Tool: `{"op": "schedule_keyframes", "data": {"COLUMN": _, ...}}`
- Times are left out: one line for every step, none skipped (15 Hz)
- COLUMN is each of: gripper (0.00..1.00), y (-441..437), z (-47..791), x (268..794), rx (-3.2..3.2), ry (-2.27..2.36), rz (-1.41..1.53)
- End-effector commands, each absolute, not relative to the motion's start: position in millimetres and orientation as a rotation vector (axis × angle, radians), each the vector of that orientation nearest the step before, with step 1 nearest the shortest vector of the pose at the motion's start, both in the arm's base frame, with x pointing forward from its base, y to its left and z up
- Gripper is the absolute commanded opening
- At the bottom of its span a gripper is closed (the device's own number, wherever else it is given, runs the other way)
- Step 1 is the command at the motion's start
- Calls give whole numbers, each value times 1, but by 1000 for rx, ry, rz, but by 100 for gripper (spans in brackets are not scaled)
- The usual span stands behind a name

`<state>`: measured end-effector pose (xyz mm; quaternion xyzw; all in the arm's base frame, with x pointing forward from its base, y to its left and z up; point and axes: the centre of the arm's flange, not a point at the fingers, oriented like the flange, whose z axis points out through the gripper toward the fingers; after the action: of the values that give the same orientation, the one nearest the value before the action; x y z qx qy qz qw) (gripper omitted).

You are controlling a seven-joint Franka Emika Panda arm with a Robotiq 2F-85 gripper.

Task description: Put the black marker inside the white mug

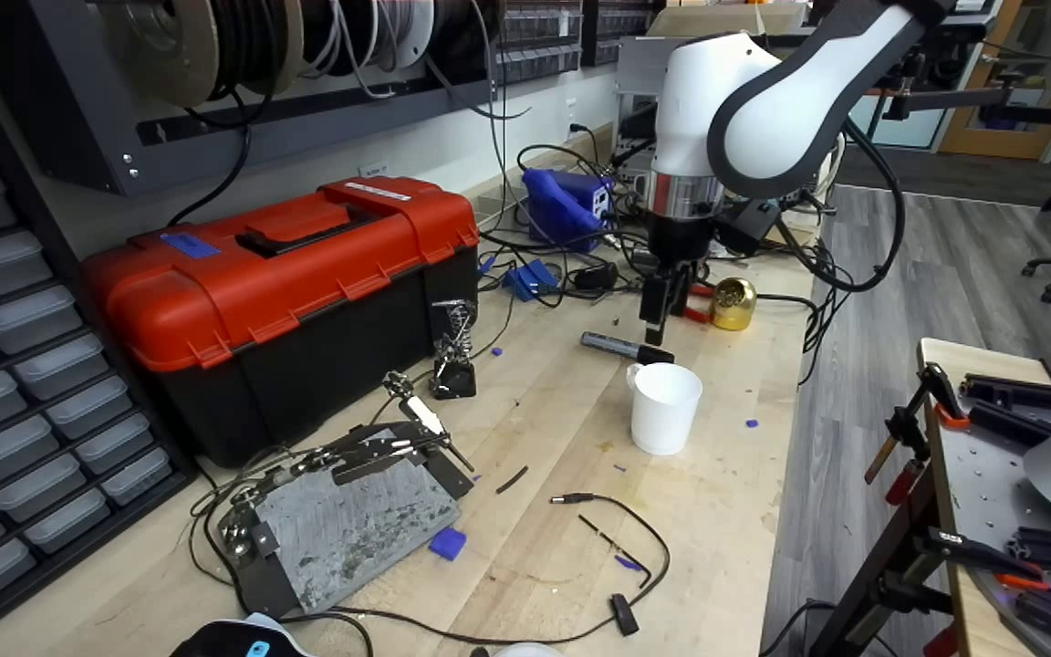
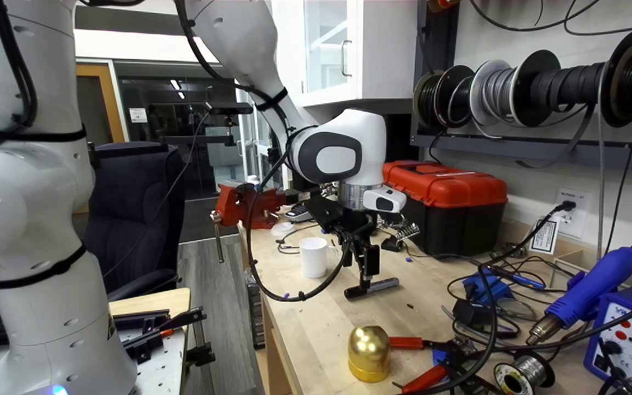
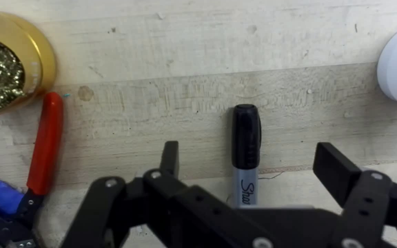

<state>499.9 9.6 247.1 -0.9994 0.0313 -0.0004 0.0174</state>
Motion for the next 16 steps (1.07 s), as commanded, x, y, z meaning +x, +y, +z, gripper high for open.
{"op": "schedule_keyframes", "data": {"gripper": 100, "y": 12, "z": 240, "x": 503, "rx": -3084, "ry": 44, "rz": -10}}
{"op": "schedule_keyframes", "data": {"gripper": 100, "y": 13, "z": 238, "x": 504, "rx": -3083, "ry": 30, "rz": -5}}
{"op": "schedule_keyframes", "data": {"gripper": 100, "y": 14, "z": 237, "x": 506, "rx": -3084, "ry": 15, "rz": -4}}
{"op": "schedule_keyframes", "data": {"gripper": 100, "y": 15, "z": 236, "x": 508, "rx": -3087, "ry": 1, "rz": -1}}
{"op": "schedule_keyframes", "data": {"gripper": 100, "y": 16, "z": 235, "x": 509, "rx": -3088, "ry": -11, "rz": 1}}
{"op": "schedule_keyframes", "data": {"gripper": 100, "y": 17, "z": 233, "x": 511, "rx": -3091, "ry": -25, "rz": 5}}
{"op": "schedule_keyframes", "data": {"gripper": 100, "y": 16, "z": 231, "x": 514, "rx": -3092, "ry": -40, "rz": 8}}
{"op": "schedule_keyframes", "data": {"gripper": 100, "y": 16, "z": 229, "x": 516, "rx": -3096, "ry": -53, "rz": 12}}
{"op": "schedule_keyframes", "data": {"gripper": 100, "y": 16, "z": 227, "x": 518, "rx": -3099, "ry": -66, "rz": 16}}
{"op": "schedule_keyframes", "data": {"gripper": 100, "y": 16, "z": 225, "x": 521, "rx": -3101, "ry": -72, "rz": 23}}
{"op": "schedule_keyframes", "data": {"gripper": 100, "y": 16, "z": 223, "x": 524, "rx": -3101, "ry": -76, "rz": 26}}
{"op": "schedule_keyframes", "data": {"gripper": 100, "y": 16, "z": 221, "x": 526, "rx": -3101, "ry": -78, "rz": 29}}
{"op": "schedule_keyframes", "data": {"gripper": 100, "y": 16, "z": 219, "x": 527, "rx": -3101, "ry": -81, "rz": 32}}
{"op": "schedule_keyframes", "data": {"gripper": 100, "y": 17, "z": 217, "x": 529, "rx": -3100, "ry": -84, "rz": 33}}
{"op": "schedule_keyframes", "data": {"gripper": 100, "y": 17, "z": 214, "x": 531, "rx": -3100, "ry": -87, "rz": 37}}
{"op": "schedule_keyframes", "data": {"gripper": 100, "y": 17, "z": 212, "x": 532, "rx": -3100, "ry": -90, "rz": 43}}
